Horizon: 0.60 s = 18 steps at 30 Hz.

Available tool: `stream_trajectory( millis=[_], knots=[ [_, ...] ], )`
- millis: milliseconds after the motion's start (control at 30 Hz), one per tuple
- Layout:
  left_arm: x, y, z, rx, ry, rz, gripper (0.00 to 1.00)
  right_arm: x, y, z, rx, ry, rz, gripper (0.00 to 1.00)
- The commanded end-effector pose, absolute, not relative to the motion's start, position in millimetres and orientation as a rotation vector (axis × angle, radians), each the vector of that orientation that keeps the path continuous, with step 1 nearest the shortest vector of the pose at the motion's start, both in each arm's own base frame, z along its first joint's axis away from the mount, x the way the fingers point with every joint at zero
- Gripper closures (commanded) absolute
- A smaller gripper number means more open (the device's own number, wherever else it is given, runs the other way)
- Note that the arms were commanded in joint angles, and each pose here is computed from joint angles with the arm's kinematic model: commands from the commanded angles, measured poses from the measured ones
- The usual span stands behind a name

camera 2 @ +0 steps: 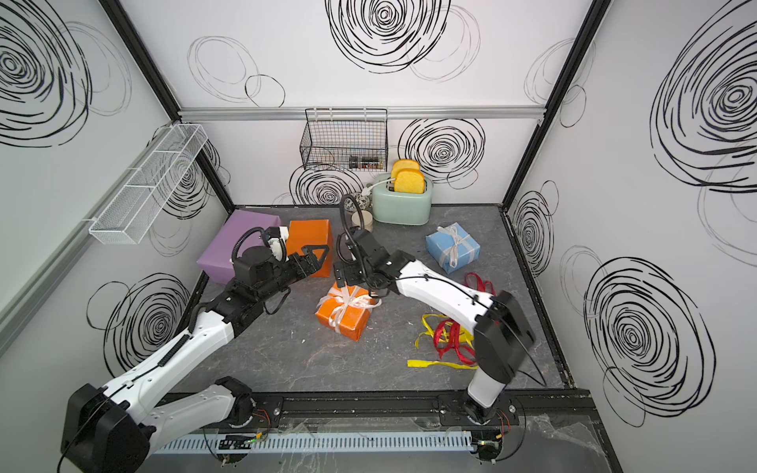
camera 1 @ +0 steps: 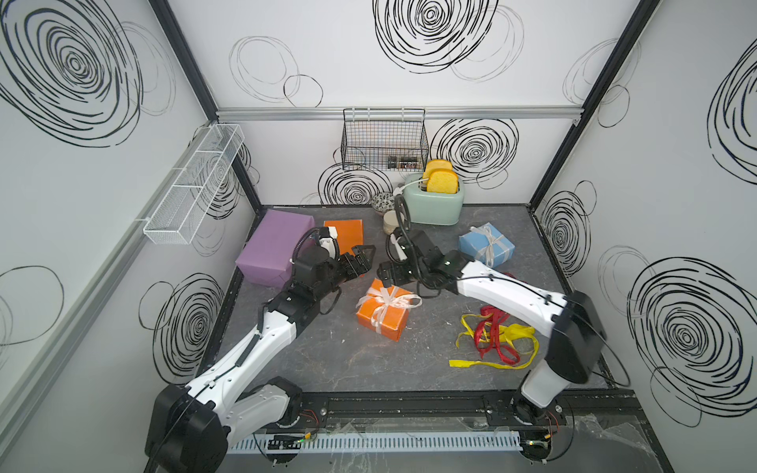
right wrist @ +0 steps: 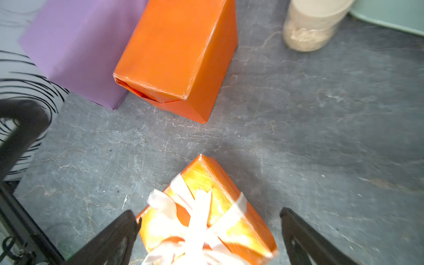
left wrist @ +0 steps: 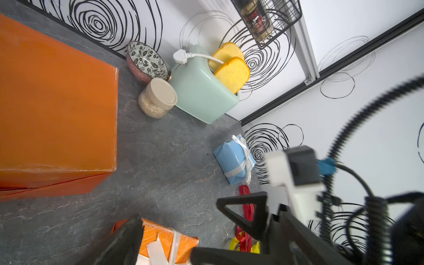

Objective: Untie the ribbon bows on the gift boxes
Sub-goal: Move the gift box to the center of the board.

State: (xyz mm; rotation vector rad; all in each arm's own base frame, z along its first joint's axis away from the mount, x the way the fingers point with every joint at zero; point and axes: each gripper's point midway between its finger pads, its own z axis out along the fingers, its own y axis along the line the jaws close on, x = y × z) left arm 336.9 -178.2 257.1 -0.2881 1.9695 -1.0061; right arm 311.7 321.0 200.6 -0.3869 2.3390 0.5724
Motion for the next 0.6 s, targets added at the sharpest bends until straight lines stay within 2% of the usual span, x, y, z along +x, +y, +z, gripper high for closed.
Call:
stream_trajectory(
  millis=[0,167,233,300,567],
  knots=[
    [334,-188,273,-0.248,1.923,-1.070,0.04,316,275,213,-0.210,2.180,0.630,0.02],
    [323,-201,275,-0.189,1.946,-1.023,0.00,306,202,198,-0.035,1.983,0.763,0.08],
    [319,-211,271,-0.156,1.974,-1.005,0.02,301,191,190,-0.010,1.939,0.787,0.11],
    [316,-221,263,-0.129,2.013,-0.975,0.07,296,190,178,-0.027,1.931,0.799,0.12],
    [313,-254,229,0.070,2.183,-0.758,0.13,290,213,144,-0.093,2.060,0.873,0.19]
  ],
)
